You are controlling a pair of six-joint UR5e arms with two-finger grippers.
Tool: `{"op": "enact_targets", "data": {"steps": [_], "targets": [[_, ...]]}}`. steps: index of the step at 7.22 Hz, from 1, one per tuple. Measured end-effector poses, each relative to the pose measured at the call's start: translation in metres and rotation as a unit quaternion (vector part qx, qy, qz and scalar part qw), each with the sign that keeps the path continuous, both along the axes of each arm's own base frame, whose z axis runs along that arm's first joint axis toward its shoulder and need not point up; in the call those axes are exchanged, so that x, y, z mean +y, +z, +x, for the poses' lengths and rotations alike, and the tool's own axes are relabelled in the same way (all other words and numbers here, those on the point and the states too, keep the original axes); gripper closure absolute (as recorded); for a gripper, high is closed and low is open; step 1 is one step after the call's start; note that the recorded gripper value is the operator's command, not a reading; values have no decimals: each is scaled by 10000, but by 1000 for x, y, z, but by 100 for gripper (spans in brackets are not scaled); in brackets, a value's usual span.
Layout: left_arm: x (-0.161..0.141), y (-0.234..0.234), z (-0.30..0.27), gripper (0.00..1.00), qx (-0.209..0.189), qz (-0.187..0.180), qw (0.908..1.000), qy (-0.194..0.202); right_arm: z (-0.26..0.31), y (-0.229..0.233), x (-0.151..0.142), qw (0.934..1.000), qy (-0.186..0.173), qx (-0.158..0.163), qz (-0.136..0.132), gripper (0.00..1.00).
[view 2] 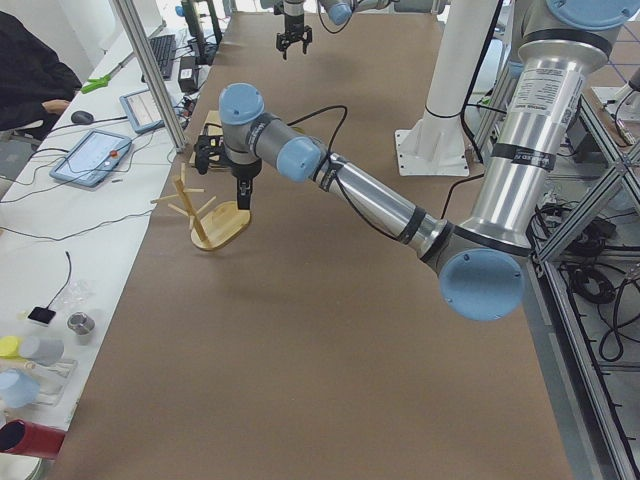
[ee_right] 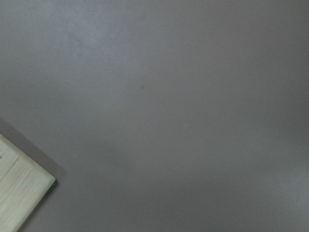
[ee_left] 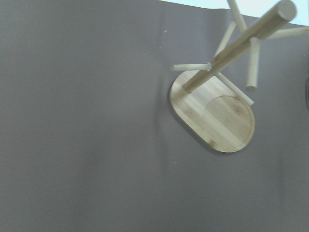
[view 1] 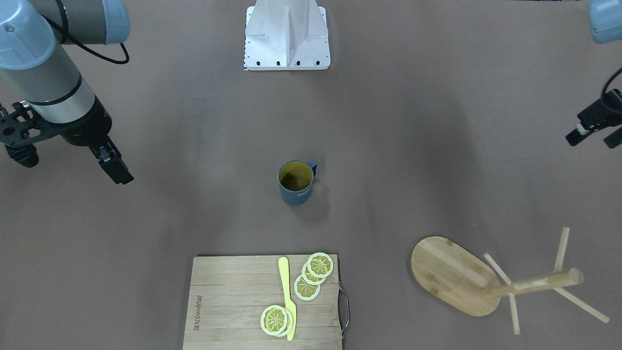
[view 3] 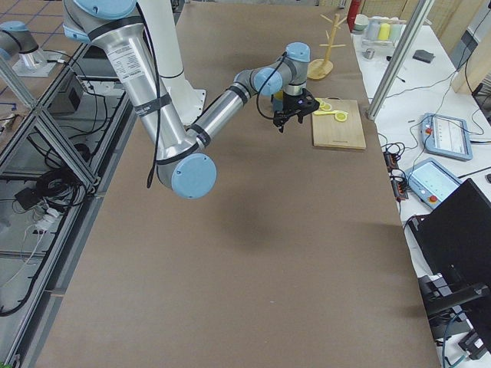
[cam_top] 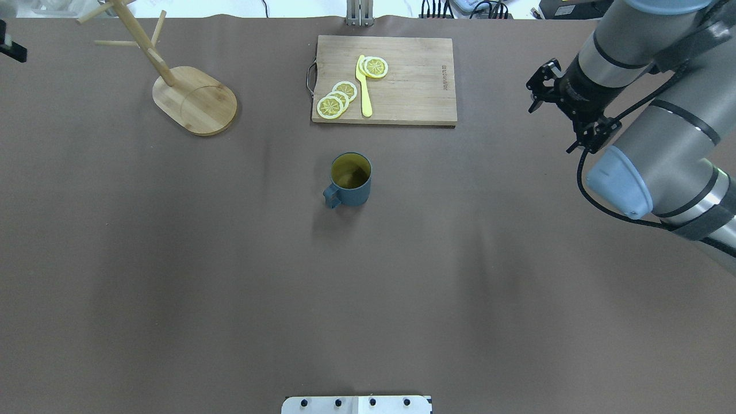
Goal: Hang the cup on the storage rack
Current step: 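Open the right gripper and lift it away from the mug, then reach the left gripper to the blue mug and grasp its handle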
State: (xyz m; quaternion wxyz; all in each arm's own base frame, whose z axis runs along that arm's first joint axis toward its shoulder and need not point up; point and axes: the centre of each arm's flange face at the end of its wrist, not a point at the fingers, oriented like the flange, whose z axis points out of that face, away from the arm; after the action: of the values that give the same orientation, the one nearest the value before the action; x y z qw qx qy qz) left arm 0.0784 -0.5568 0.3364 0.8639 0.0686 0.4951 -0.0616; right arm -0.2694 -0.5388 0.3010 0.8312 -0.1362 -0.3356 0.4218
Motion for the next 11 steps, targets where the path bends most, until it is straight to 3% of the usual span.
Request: {"op": "enact_targets", "data": {"steps": [2, 3, 5, 7, 9, 11], "targets": [[7, -57, 60, 2, 142, 339, 9990, 272, 34, 37, -5, 9939, -882, 133, 645, 0], [10, -77, 96, 2, 115, 696, 9967, 413, 48, 52, -7, 9866, -1302, 175, 969, 0], [15, -88, 186, 3, 30, 1587, 9856, 579, 74, 68, -15, 9740, -1795, 159, 1372, 0], [15, -70, 281, 2, 175, 2549, 9654, 517, 81, 69, -20, 9692, -1932, 123, 1521, 0], [25, -59, 327, 3, 324, 2919, 9547, 486, 80, 67, -21, 9683, -1954, 99, 1552, 0], [60, -65, 370, 5, 480, 3275, 9427, 427, 76, 64, -20, 9668, -1978, 71, 1615, 0]]}}
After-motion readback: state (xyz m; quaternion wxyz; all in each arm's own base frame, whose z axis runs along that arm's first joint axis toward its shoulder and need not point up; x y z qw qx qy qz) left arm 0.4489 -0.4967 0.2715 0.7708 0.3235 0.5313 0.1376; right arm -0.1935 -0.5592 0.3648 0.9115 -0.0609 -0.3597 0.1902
